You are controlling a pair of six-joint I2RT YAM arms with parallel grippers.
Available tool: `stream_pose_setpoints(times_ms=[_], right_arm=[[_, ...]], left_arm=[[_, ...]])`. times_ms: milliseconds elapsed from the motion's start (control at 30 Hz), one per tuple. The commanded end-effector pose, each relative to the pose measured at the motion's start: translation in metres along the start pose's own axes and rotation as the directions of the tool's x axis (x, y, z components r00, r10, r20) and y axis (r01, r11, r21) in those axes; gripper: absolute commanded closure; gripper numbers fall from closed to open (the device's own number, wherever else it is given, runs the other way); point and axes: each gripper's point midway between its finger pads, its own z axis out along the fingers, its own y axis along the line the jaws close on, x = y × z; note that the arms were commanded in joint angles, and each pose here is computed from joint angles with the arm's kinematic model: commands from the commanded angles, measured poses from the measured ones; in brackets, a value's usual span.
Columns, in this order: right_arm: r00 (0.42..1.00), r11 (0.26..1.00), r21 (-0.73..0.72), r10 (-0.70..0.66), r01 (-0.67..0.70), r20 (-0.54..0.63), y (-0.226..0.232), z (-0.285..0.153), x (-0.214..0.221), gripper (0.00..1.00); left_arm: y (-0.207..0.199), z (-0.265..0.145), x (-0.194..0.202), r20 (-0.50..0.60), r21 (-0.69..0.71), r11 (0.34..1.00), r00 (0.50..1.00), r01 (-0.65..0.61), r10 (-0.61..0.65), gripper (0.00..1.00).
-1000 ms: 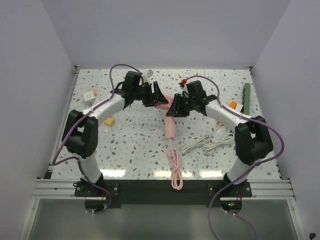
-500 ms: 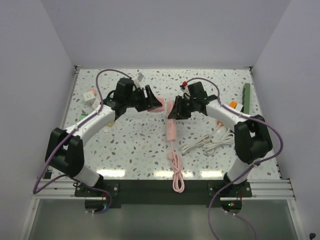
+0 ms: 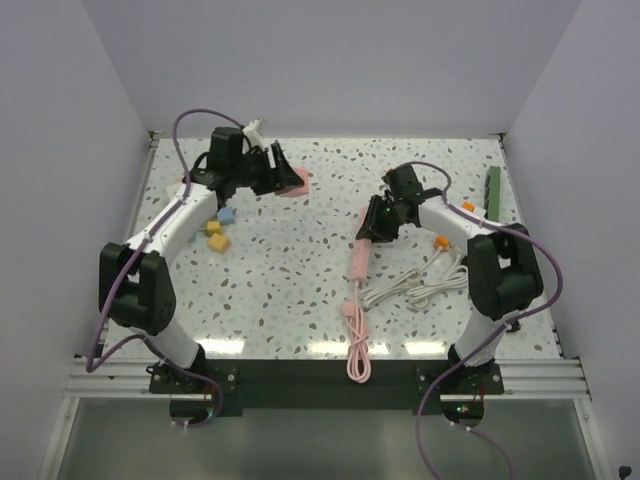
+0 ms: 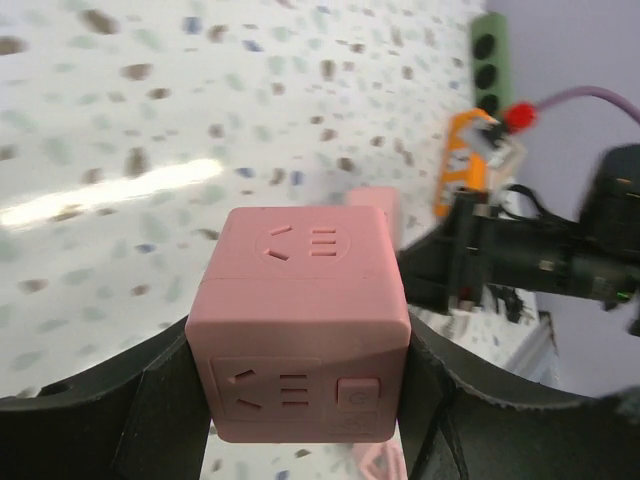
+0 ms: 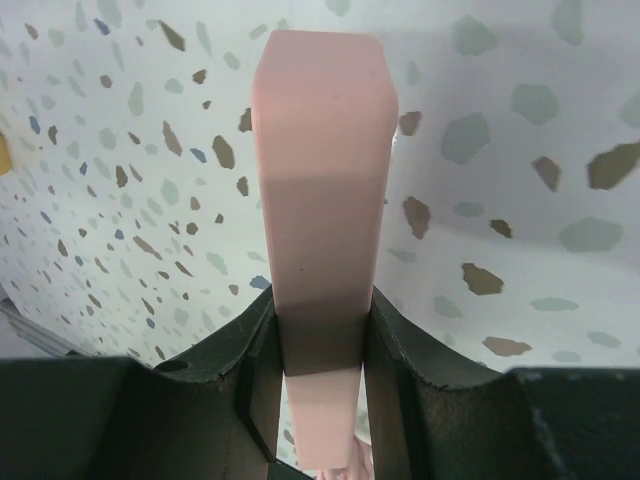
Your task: Pull the plug off the socket
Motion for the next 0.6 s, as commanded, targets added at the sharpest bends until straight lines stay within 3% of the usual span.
stream_pose_setpoints(times_ms=[0, 200, 433, 567], right_arm=[[0.996, 0.996, 0.059, 0.057, -0.061, 0.073, -0.02, -0.025, -0.02, 1.0], [0.984, 0.965, 0.206, 0.141, -0.16, 0.106, -0.079, -0.042, -0.045, 1.0], [0.966, 0.843, 0.475, 0.192, -0.252, 0.172, -0.159, -0.061, -0.11, 1.0], [0.974, 0.76, 0.61, 0.193, -0.224, 0.117, -0.191, -0.06, -0.124, 1.0]], left_arm=[[0.095, -0.038, -0.019, 0.059, -0.222, 0.974, 0.998, 0.037, -0.025, 1.0], [0.195, -0.077, -0.04, 0.108, -0.461, 0.884, 0.994, 0.077, -0.031, 1.0], [0.256, -0.074, -0.043, 0.046, -0.531, 0.842, 0.995, 0.097, -0.086, 1.0], [0.277, -0.077, -0.04, 0.036, -0.557, 0.824, 0.994, 0.104, -0.101, 1.0]])
